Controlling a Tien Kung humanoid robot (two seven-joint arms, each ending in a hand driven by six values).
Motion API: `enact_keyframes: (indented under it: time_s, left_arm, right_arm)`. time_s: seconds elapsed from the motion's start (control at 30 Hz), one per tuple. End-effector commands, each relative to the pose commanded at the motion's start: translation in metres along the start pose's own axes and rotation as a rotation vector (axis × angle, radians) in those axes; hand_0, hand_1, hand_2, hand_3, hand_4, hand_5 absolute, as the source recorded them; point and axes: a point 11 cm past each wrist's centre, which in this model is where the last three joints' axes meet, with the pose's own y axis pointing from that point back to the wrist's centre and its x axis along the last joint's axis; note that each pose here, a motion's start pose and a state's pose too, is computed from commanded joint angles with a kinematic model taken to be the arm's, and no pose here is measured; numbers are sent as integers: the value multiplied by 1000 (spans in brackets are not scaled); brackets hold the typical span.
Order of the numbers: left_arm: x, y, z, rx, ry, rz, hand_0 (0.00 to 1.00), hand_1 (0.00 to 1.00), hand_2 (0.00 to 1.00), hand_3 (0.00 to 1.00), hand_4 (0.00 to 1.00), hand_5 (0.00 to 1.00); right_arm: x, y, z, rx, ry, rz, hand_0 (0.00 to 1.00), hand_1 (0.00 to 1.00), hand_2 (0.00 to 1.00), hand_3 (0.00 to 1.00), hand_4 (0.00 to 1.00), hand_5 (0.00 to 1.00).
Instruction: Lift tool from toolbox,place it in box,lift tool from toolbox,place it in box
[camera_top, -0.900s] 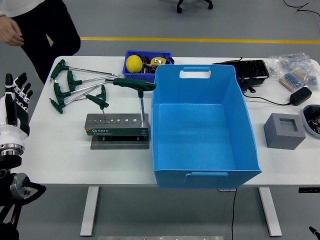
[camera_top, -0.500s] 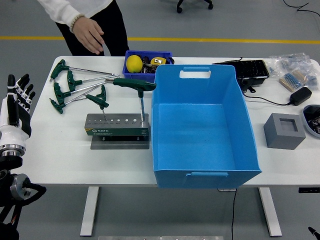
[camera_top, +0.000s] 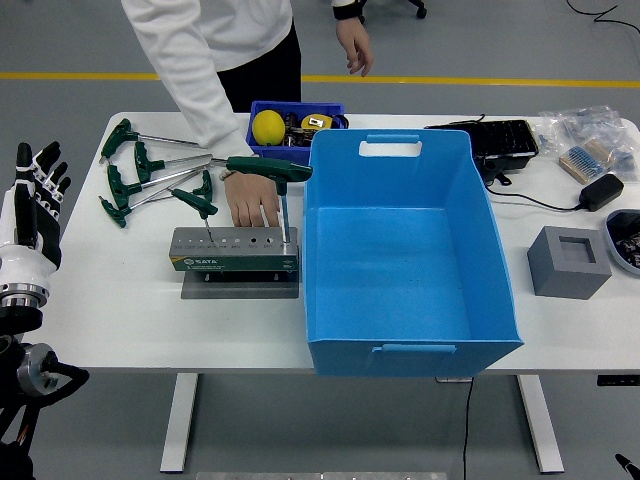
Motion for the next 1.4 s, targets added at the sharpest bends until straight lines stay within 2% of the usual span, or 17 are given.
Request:
enact_keyframes:
  time_s: [0.07,0.43,0.47,0.57,0.6,0.63,0.67,0.73,0.83,0.87,0.9,0.97,1.07,1.13,1.23,1.4]
  left_arm:
    - [0,-1,2,-6,-11,-5,946,962,963,861,998,965]
    - [-2,-3,8,-32,-53,-26,947,963,964,862,998,955]
    - [-4,-4,10,-41,-64,-33,948,975,978,864,998,841]
    - [-11,-9,24,-92,-142,-66,948,975,978,864,998,841]
    - [-15,-12,34,-119,-177,-80,948,975,978,864,998,841]
    - [-21,-15,46,-148,-216,-95,948,975,978,864,998,841]
    - [-29,-18,59,-178,-259,-121,960,998,998,881,998,754]
    - [-46,-21,81,-234,-338,-178,960,998,998,881,998,754]
    - [-96,-21,120,-367,-479,-356,960,998,998,881,998,754]
    - [-113,-21,127,-404,-545,-412,998,998,998,929,998,674]
    - [-127,-21,132,-431,-600,-464,998,998,998,929,998,674]
    - [-157,-22,132,-455,-734,-581,998,998,998,929,998,674]
    - [-192,-22,121,-455,-930,-731,978,998,998,937,998,637]
    - [-208,-21,108,-458,-1065,-809,978,998,998,937,998,637]
    - [-221,-21,90,-470,-1241,-869,960,998,998,930,998,624]
    - [-229,-27,68,-525,-1513,-905,960,998,998,930,998,624]
  right_arm:
    - [0,0,0,0,1,0,733,668,717,655,916,811]
    - [-3,0,2,-1,4,-8,734,668,717,655,916,811]
    - [-4,0,3,-2,6,-10,733,668,717,655,916,810]
    - [-4,0,4,-5,9,-11,733,668,717,655,916,810]
    - [-4,0,3,-4,9,-10,733,668,717,655,916,810]
    - [-4,0,3,-3,9,-9,733,668,717,655,916,810]
    - [-3,0,3,-3,9,-8,733,667,717,655,916,810]
    - [-3,0,3,-4,12,-7,733,667,717,655,916,810]
    - [-4,0,4,-6,17,-9,733,667,717,655,916,810]
    - [-4,0,4,-5,19,-10,734,667,718,655,917,810]
    - [-4,0,3,-5,20,-11,734,667,718,655,917,810]
    - [-5,0,2,-3,23,-13,734,667,718,655,917,810]
    - [-6,0,0,2,23,-14,731,668,717,655,916,809]
    - [-7,0,-1,2,24,-15,731,668,717,655,916,809]
    - [-7,0,2,-5,26,-15,732,667,718,655,917,810]
    - [-7,0,11,-21,34,-15,732,667,718,655,917,810]
